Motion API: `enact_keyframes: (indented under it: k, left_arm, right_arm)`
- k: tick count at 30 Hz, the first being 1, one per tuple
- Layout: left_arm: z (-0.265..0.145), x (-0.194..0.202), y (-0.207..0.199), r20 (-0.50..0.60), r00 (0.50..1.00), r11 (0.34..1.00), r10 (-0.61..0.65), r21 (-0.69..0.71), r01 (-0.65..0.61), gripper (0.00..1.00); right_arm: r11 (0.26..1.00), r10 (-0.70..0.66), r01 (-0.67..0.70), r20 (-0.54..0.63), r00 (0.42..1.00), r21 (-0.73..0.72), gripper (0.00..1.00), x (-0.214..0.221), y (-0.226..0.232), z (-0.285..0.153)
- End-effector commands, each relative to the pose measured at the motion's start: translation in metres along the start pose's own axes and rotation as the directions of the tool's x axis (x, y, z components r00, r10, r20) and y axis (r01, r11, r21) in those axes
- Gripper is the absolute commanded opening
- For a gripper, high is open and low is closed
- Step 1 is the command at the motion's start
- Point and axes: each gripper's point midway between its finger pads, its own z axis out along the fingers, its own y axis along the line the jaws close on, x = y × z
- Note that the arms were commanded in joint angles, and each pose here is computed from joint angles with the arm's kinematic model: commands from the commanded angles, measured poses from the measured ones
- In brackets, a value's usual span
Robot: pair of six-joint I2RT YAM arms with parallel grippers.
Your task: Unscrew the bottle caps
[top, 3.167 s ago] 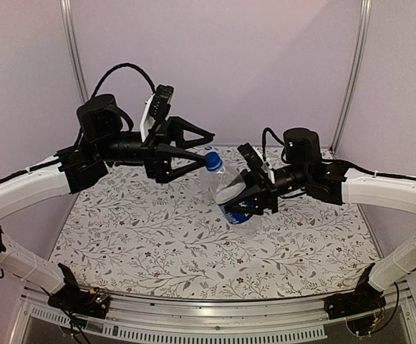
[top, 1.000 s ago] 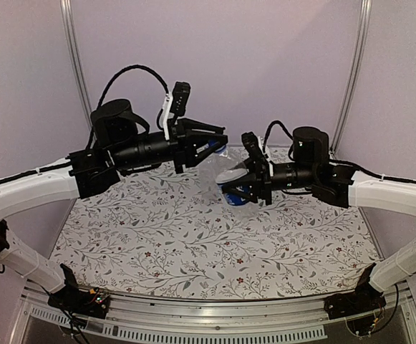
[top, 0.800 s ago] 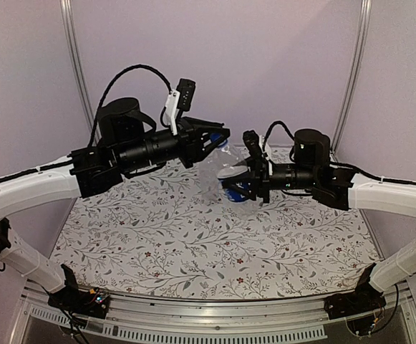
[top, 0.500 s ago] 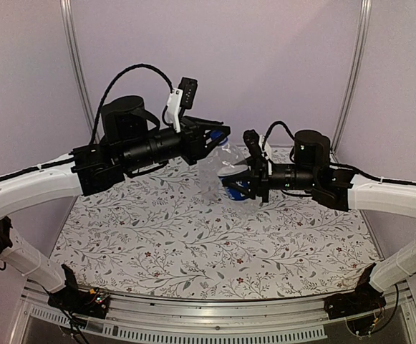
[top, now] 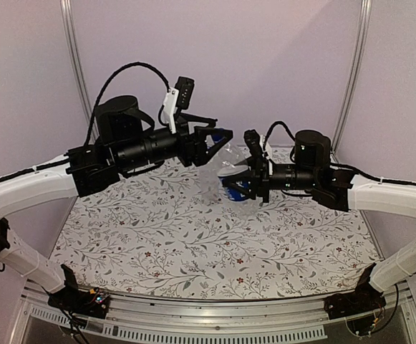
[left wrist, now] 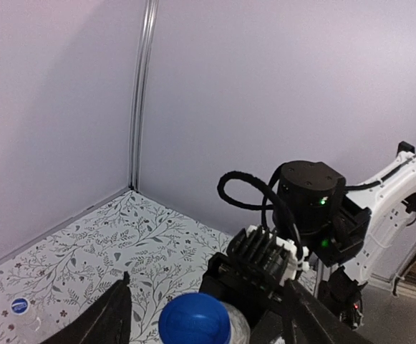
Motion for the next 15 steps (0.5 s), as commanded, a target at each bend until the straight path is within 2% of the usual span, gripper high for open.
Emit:
enact_keyframes:
  k: [1,2,4,8,15]
  left_arm:
    - [-0.016,-0.011,-0.010,0.029,0.999,0.997,0.046,0.063,-0.047,0.79]
    - [-0.018,-0.012,-0.013,0.032,0.998,0.995,0.055,0.087,-0.058,0.84]
    - [-0.022,-0.014,-0.015,0.034,0.997,0.991,0.065,0.111,-0.068,0.87]
    - [-0.029,-0.014,-0.023,0.032,0.997,0.972,0.072,0.222,-0.077,0.85]
    - [-0.047,-0.008,-0.049,0.043,0.992,0.880,0.115,0.459,-0.122,0.82]
  right_arm:
    - [0.998,-0.016,0.017,0.023,1.000,-0.061,0.36,-0.005,0.012,-0.005]
    - [0.997,-0.017,0.019,0.023,1.000,-0.076,0.36,-0.005,0.015,-0.005]
    - [0.994,-0.020,0.023,0.025,0.999,-0.110,0.36,-0.005,0.021,-0.005]
    - [0.977,-0.028,0.035,0.034,0.999,-0.212,0.36,-0.007,0.038,-0.007]
    - [0.915,-0.021,0.035,0.038,0.999,-0.402,0.36,-0.008,0.066,-0.012]
